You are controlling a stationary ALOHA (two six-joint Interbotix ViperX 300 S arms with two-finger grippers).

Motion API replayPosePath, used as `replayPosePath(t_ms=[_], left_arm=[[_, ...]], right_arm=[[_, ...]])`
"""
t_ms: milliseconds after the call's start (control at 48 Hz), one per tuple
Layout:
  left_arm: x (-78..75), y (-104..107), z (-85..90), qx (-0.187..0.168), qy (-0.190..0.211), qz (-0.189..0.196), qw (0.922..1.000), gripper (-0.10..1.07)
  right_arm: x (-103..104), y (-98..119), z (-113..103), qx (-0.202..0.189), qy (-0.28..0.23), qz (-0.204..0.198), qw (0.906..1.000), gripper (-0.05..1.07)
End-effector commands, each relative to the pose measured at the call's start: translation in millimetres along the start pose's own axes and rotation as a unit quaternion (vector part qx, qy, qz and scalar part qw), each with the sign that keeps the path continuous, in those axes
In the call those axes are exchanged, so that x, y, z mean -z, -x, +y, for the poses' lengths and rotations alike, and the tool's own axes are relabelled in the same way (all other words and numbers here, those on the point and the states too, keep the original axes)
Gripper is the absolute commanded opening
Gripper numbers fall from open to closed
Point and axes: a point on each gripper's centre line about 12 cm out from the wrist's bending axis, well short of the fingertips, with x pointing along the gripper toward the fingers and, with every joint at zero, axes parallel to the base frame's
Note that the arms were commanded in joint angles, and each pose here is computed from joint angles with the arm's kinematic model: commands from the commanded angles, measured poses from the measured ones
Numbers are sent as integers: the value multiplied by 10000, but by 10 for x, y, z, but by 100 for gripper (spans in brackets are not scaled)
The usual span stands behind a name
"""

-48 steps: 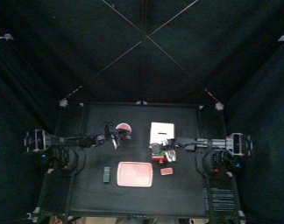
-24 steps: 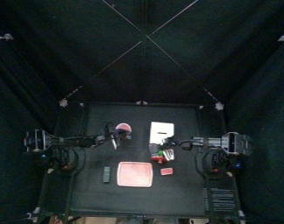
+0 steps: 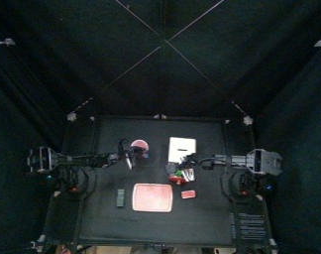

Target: Grab pea

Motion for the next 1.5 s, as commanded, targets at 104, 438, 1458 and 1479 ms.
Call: replayPosePath(t_ms=[104, 438, 1458, 1479], left_arm=[[-34, -8, 8, -13, 4, -85, 10000, 61], [-23, -1, 2, -10, 28, -69, 10000, 61], [-8, 7, 13, -27, 27, -47, 10000, 61], [-8, 7, 13, -27, 27, -47, 10000, 61]], right_arm=[[90, -126, -105, 70, 103, 328, 9994, 84], [41, -78, -157, 126, 108, 290, 9994, 86], [-72, 145, -214, 523, 758, 555, 9942, 100], [-83, 173, -217, 514, 719, 495, 9949, 100]])
